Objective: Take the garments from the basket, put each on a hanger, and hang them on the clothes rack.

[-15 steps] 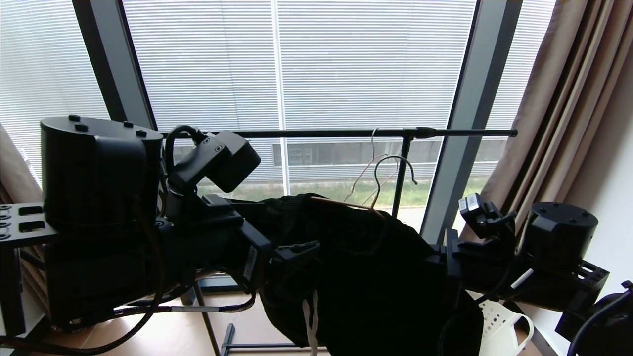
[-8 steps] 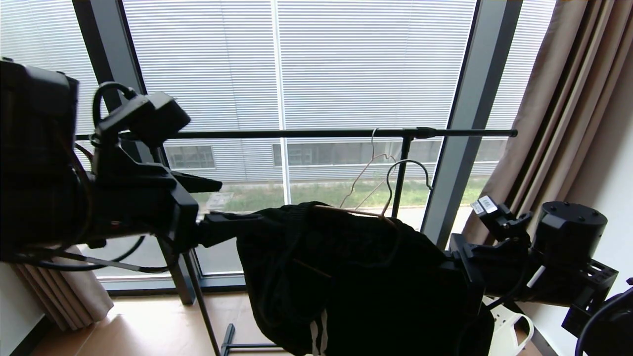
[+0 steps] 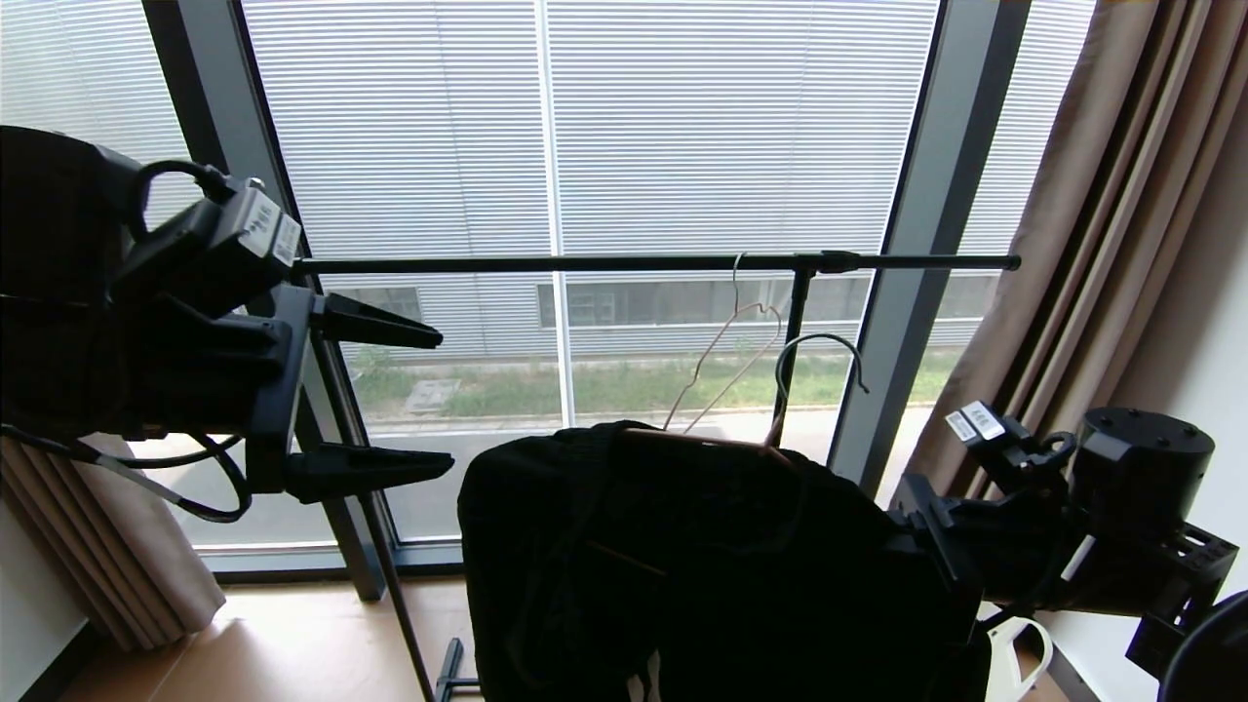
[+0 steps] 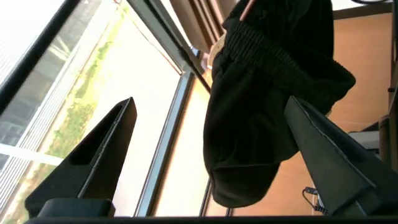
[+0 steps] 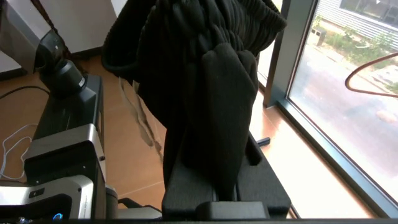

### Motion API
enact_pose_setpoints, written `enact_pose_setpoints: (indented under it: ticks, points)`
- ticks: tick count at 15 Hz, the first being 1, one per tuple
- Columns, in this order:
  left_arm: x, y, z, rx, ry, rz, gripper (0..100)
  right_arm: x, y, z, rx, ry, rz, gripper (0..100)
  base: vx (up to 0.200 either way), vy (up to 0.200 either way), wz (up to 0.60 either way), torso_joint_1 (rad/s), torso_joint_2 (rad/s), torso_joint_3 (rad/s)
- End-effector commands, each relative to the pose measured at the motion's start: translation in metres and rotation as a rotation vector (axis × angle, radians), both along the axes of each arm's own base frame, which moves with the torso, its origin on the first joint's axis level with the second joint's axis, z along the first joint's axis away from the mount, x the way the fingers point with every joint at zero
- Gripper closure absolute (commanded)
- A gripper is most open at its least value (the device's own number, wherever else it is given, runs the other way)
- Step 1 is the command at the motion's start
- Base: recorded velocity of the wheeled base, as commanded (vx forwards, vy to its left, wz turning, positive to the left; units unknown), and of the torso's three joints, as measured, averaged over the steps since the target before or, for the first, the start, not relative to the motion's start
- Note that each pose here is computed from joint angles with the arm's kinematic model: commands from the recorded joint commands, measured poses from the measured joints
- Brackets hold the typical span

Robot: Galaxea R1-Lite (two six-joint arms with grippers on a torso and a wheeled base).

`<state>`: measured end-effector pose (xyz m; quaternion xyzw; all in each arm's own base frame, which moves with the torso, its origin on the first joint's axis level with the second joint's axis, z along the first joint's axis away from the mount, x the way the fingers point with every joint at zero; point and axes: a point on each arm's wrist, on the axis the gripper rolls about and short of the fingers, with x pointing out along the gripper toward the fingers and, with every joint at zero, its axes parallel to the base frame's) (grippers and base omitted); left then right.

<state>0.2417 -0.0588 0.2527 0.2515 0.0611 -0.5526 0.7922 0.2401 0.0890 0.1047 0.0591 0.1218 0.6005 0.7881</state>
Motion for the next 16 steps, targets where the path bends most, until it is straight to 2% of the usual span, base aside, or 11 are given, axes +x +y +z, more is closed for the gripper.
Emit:
enact_pose_setpoints:
  ticks: [1, 3, 6, 16]
  points:
    - [0.010, -0.018, -0.015, 0.018, 0.041, -0.071, 0, -0.005, 0.000, 0.003, 0.004, -0.009, 0.016, 100, 0.000, 0.000, 0.00, 0.000, 0.00, 0.000]
    - [0.012, -0.030, -0.020, 0.024, 0.052, -0.116, 0, -0.007, 0.001, 0.003, 0.004, -0.010, 0.024, 100, 0.000, 0.000, 0.00, 0.000, 0.00, 0.000]
    - [0.020, -0.048, -0.038, 0.041, 0.107, -0.173, 0, -0.011, 0.003, 0.006, 0.006, -0.018, 0.036, 100, 0.000, 0.000, 0.00, 0.000, 0.00, 0.000]
    - [0.034, -0.078, -0.043, 0.076, 0.110, -0.210, 0, -0.033, 0.014, 0.015, 0.018, -0.046, 0.117, 100, 0.000, 0.000, 0.00, 0.000, 0.00, 0.000]
